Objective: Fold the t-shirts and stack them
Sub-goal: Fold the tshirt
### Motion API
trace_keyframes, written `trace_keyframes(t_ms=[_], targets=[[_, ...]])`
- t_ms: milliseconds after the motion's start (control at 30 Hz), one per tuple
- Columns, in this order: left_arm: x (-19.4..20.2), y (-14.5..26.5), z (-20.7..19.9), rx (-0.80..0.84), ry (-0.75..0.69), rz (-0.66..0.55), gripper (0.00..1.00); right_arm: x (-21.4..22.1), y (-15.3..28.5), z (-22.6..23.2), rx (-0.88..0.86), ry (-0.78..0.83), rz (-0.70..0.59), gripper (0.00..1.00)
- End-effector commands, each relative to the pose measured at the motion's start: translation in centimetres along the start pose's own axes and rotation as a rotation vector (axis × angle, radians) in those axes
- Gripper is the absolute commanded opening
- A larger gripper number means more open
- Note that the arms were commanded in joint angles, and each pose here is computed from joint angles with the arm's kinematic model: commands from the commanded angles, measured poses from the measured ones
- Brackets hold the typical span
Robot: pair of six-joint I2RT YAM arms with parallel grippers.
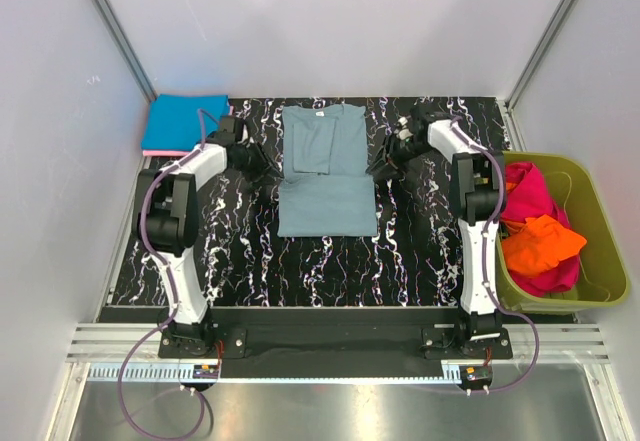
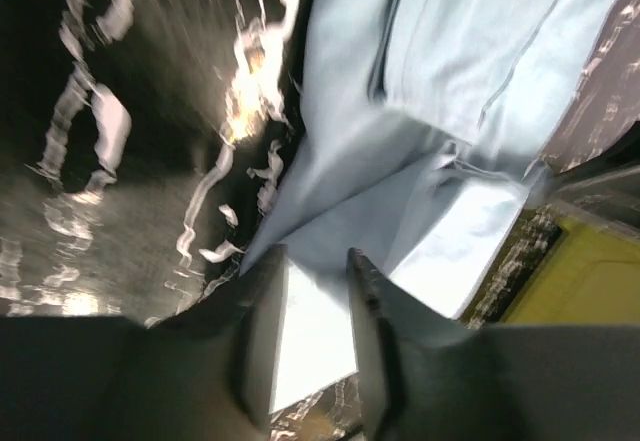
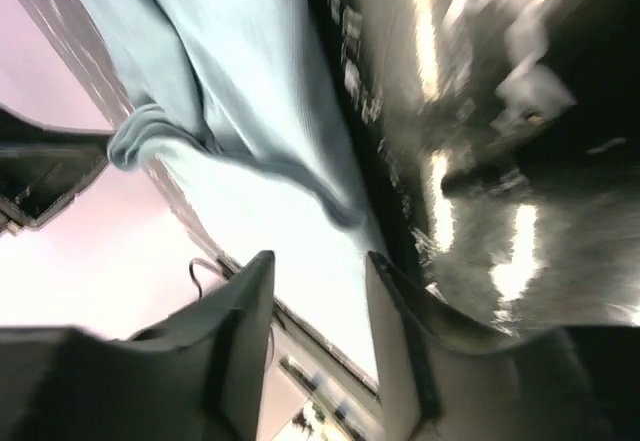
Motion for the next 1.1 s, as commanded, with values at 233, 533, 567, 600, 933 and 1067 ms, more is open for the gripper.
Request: trace_keyframes(t_ms=[233,533,567,600,933,1067], targets=[[1.6,8.8,-3.5,0.088,-0.284,-0.180,0.47,-1.0,6.8,2.8,0.056,0.065,-0.125,0.58],[9.2,3.9,-3.7,0.305,-0.310,0.064,0.38,6.8,3.4,6.5,-0.149,0.105,-0.061,0.51],[9.4,3.0,-3.1,0.301,-0.284,0.083,0.37,7.6,2.2,6.4,-0.167,0.101,-0.029,0.49],[9.7,2.4,-3.0,0.317,-0.277,0.084,0.36,8.0,1.6,6.3,-0.181,0.092,-0.009,0.47],[10.9,0.2,4.4,0.133,-0.307,0.155,0.34,9.8,0.0,-1.1,-0.113,-0.012,0.031,0.39],[11.0,2.0,4.0,0.121,-0.364,0.143,0.34,10.1,1.7,-0.8,-0.082,-0.001,0.020,0.39]])
Point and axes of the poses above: each gripper's point midway between its finger pads, its own y axis back along the fingers, its own z axis along the line the jaws close on, x = y × z, the point moved 6 cm from there along y, back along the fingers, and after that the axes turned 11 degrees about y, right-handed, at the moved point
